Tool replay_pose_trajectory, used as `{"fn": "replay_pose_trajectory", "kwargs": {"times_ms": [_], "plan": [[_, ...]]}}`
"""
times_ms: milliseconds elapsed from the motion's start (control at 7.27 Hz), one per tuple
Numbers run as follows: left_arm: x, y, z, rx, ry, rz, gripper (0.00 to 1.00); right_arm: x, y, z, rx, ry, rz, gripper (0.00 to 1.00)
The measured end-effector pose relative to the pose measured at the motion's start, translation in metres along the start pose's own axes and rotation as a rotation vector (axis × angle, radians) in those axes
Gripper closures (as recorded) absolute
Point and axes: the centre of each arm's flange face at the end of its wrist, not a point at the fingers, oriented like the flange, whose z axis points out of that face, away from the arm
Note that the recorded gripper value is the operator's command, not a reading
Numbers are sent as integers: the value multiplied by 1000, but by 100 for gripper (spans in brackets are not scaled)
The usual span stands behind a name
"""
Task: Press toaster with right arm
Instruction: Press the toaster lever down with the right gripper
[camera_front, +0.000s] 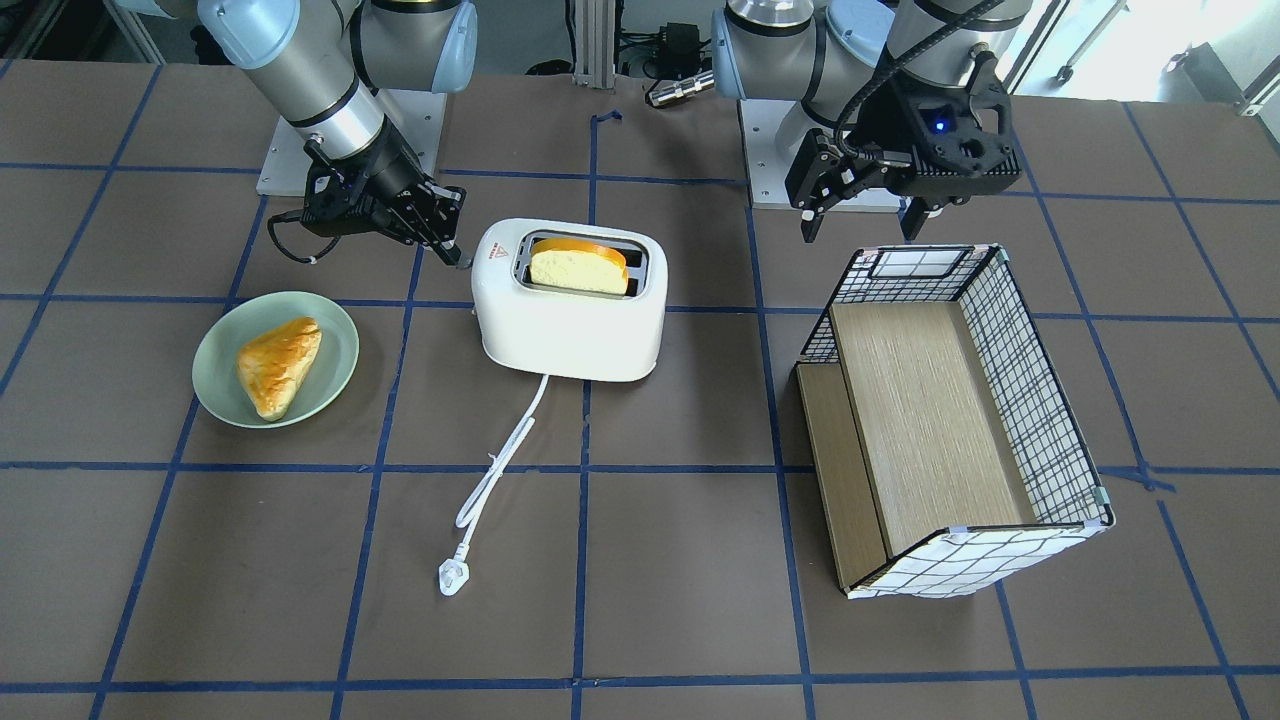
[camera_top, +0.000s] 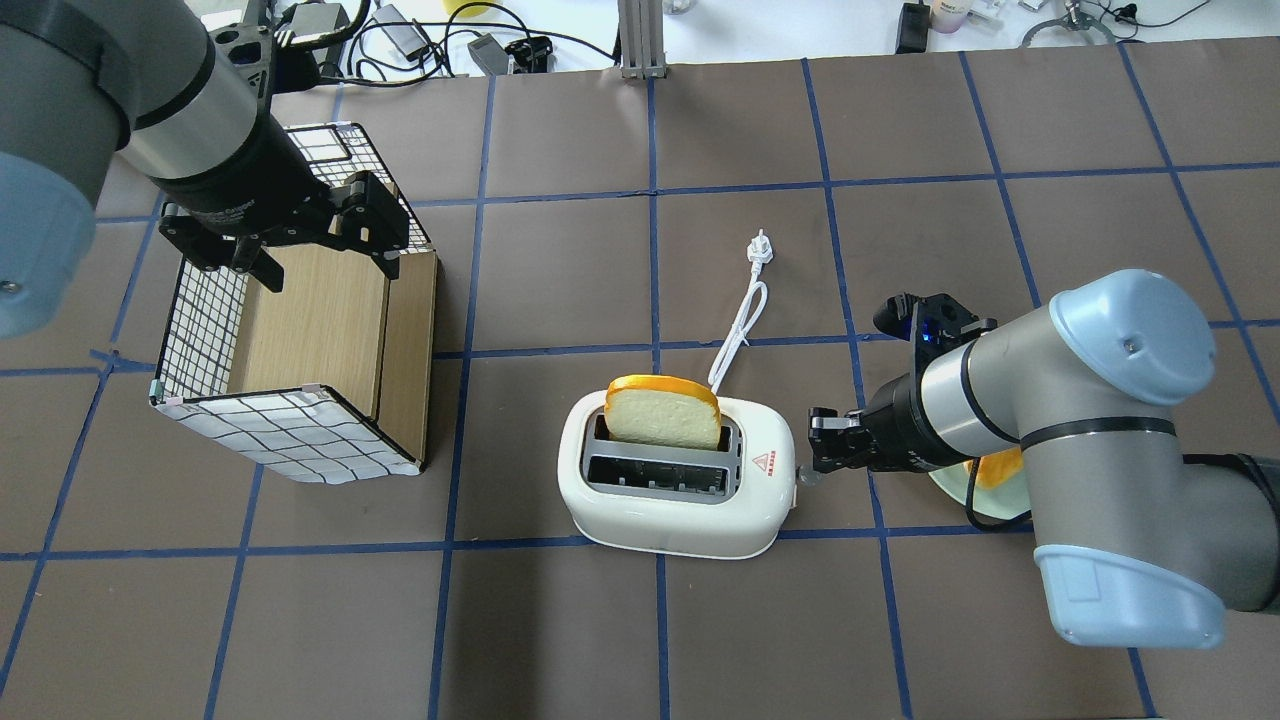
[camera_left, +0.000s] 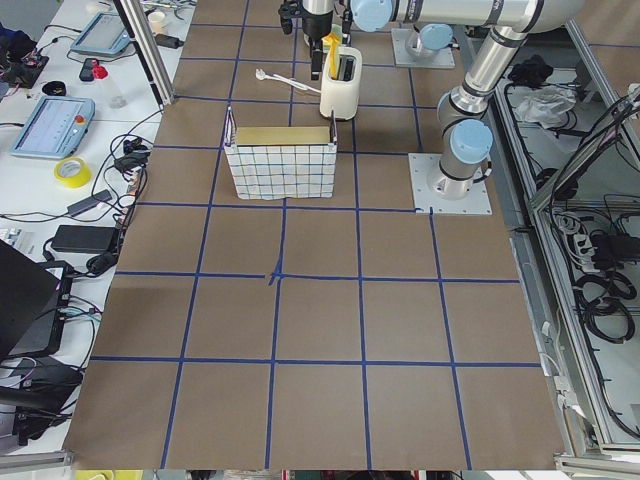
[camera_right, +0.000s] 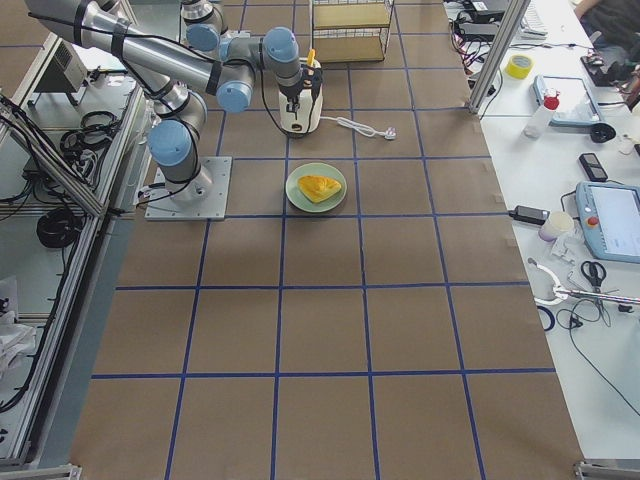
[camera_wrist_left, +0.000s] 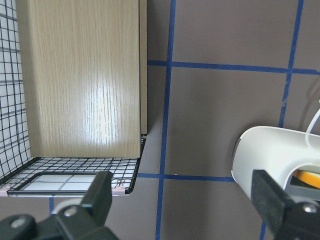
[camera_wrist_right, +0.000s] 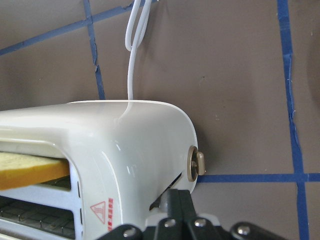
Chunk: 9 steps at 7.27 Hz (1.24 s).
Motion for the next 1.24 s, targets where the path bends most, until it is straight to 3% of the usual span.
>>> {"fn": "replay_pose_trajectory", "kwargs": {"times_ms": [412,1238], "plan": [[0,0,0,0,0,0,0,-3,1,1,-6,-33,10,100],[0,0,0,0,0,0,0,9,8,27,-44,-19,18,100]]}}
